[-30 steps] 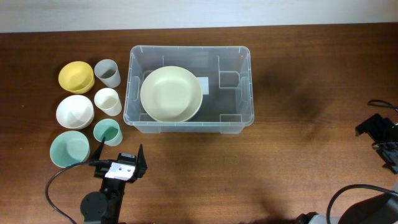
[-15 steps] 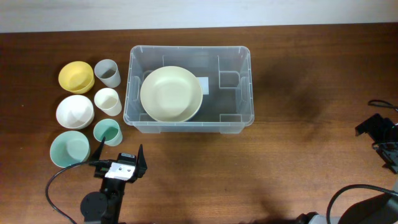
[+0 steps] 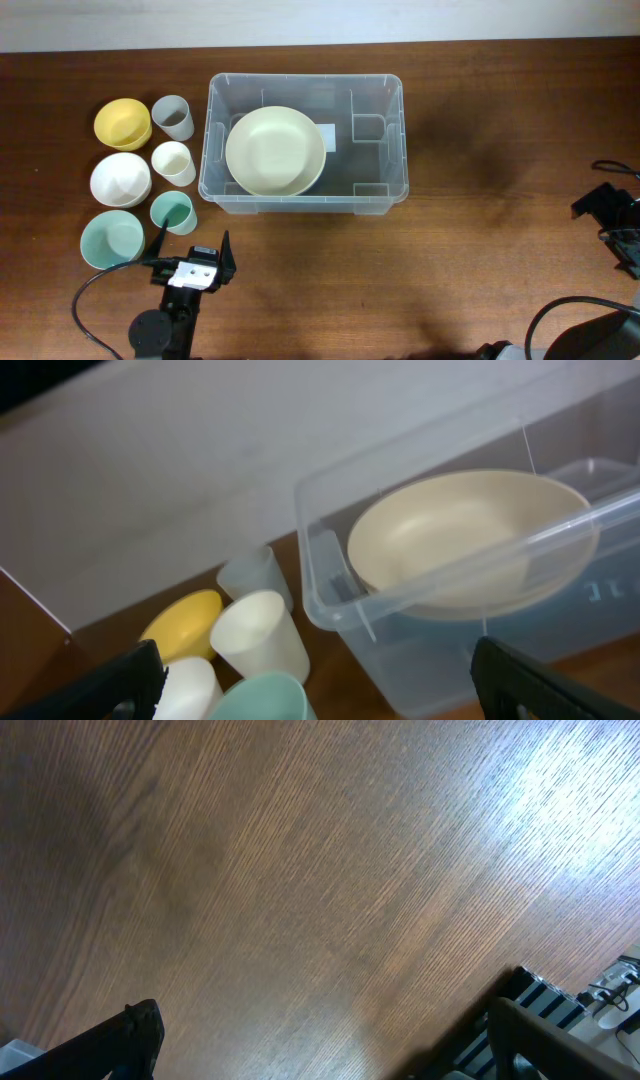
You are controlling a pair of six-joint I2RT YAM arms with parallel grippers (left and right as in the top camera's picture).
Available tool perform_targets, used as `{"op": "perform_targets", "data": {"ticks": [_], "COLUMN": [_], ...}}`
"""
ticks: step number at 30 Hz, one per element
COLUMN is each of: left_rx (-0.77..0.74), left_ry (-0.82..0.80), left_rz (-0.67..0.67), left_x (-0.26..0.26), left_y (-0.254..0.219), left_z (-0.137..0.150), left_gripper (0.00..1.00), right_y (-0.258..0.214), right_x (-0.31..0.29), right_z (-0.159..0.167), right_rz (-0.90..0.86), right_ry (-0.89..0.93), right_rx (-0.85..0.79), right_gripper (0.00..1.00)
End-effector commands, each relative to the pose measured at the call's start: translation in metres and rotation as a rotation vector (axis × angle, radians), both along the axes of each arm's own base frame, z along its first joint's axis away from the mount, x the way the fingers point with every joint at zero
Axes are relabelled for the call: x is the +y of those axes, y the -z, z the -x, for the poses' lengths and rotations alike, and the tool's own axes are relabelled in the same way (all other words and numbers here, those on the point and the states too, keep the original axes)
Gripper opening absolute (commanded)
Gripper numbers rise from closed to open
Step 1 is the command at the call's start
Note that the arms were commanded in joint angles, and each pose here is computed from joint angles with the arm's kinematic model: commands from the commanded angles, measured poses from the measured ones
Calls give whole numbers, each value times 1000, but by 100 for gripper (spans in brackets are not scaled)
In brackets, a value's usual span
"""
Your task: Pack container
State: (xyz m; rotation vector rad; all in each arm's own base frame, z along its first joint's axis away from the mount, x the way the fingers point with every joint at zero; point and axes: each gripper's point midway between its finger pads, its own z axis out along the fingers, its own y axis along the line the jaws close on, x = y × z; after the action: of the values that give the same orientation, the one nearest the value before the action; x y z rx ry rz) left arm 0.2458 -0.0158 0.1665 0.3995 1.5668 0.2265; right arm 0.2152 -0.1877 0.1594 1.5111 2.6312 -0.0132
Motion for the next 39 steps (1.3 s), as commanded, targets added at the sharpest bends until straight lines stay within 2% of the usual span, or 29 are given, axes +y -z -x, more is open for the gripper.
{"op": "perform_targets", "data": {"ticks": [1, 5, 8, 11, 16, 21, 26, 27, 29, 32, 34, 39], "left_rx": [-37, -94, -179, -166, 17, 263, 497, 512, 506, 500, 494, 492], "left_ry": [31, 28, -21, -100, -215, -196, -197, -219, -425, -687, -792, -1122], "left_rz": [-12, -14, -16, -12, 39, 23, 8, 30, 217, 400, 496, 780], "left_x": [-5, -4, 4, 17, 37, 34, 35, 38, 64, 108, 132, 192], "left_y": [-8, -24, -58, -93, -136, -172, -142, -137, -132, -126, -122, -95], "left_z": [0, 1, 5, 8, -6, -40, -78, -85, -96, -89, -78, -24], "left_gripper": [100, 100, 100, 100, 100, 100, 100, 100, 100, 100, 100, 100], "right_y": [4, 4, 4, 4, 4, 4, 4, 4, 4, 4, 4, 4], "right_x": [1, 1, 1, 1, 1, 1, 1, 1, 1, 1, 1, 1], "right_z": [0, 0, 0, 0, 0, 0, 0, 0, 0, 0, 0, 0], "right_rz": [-12, -13, -13, -12, -12, -13, -12, -12, -12, -13, -13, -12], "right_ry": [13, 13, 13, 13, 13, 13, 13, 13, 13, 13, 13, 13], "right_rx": [5, 4, 4, 5, 5, 4, 5, 5, 5, 4, 4, 5], "right_gripper": [99, 99, 99, 99, 99, 99, 99, 99, 99, 99, 99, 99]}}
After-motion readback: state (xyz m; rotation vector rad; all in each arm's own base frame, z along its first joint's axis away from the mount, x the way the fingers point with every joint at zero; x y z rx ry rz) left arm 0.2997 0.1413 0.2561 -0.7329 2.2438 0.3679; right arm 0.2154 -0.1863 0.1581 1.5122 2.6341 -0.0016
